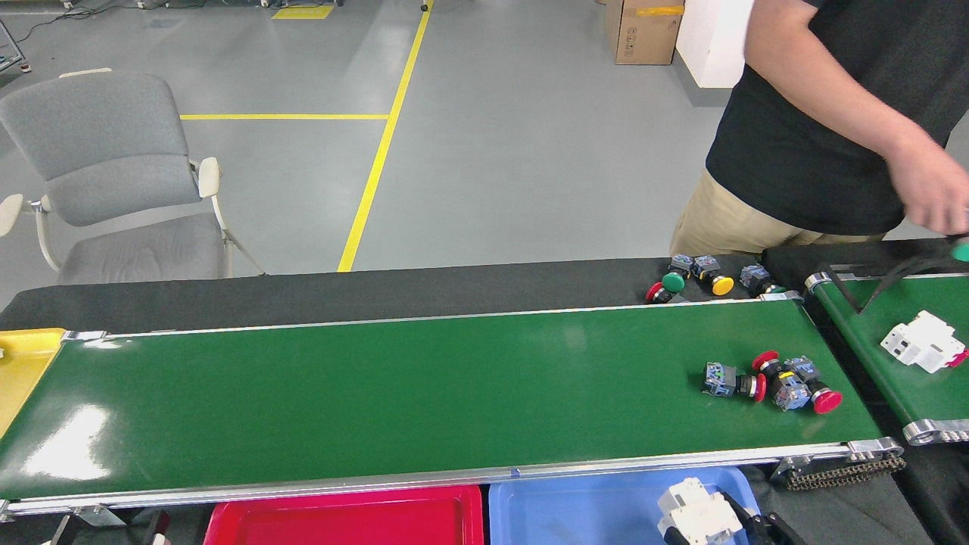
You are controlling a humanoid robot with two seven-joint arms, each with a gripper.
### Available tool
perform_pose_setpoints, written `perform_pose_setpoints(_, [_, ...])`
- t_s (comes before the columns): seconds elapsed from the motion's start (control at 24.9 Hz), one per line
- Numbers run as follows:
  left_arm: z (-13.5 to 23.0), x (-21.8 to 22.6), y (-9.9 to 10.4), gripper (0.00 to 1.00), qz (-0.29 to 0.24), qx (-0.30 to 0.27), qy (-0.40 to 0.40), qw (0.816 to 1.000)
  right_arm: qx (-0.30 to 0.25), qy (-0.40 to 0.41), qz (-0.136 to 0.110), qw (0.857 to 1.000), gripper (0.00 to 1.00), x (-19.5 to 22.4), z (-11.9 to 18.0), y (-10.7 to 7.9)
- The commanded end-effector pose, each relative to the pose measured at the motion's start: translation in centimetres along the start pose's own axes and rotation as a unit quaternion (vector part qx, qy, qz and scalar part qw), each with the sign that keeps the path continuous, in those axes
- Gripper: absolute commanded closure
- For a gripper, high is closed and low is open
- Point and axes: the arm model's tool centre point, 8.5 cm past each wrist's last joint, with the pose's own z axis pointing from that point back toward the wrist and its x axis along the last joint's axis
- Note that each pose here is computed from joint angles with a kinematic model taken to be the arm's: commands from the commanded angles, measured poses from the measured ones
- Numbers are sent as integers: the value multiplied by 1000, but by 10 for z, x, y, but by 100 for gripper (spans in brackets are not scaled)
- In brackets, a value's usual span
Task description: Pick switch part from conveyor to tray
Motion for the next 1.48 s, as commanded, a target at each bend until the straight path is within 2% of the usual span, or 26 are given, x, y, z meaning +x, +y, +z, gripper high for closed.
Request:
perform_pose_setpoints(0.0, [-1, -4, 7, 0, -2, 12, 4, 1000, -33, 58, -12, 998, 1, -1, -8, -10])
perform_pose_setpoints(0.08, [-1, -4, 7, 0, -2, 12, 4, 1000, -39, 124, -6, 992, 1, -8, -11, -13])
perform_pose_setpoints(0.2, [-4, -2, 9, 0, -1, 17, 2, 1000, -39, 185, 31, 982, 1, -20, -21, -21])
perform_pose_setpoints(0.32, [-6, -3, 10, 0, -1, 19, 3, 1000, -42, 188, 39, 980, 1, -21, -27, -25])
perform_pose_setpoints(0.4, [-6, -2, 9, 0, -1, 18, 2, 1000, -51, 177, 45, 982, 1, -19, -41, -33])
perform_pose_setpoints(0.52, [-7, -1, 10, 0, -1, 19, -1, 1000, -51, 149, 47, 986, 1, -10, -72, -37])
perform_pose_setpoints(0.72, [-11, -1, 12, 0, 0, 25, 1, 1000, -33, 133, 53, 989, 1, 5, -112, -28])
perform_pose_setpoints(1.2, [-16, -1, 15, 0, -1, 29, 0, 1000, -14, 127, 54, 990, 1, 12, -165, -27])
perform_pose_setpoints(1.36, [-19, -1, 17, 0, -2, 32, 0, 999, -4, 105, 49, 993, 2, 30, -191, -24])
perform_pose_setpoints(1.44, [-19, -1, 17, 0, -2, 32, 0, 999, -4, 112, 51, 992, 5, 37, -202, -26])
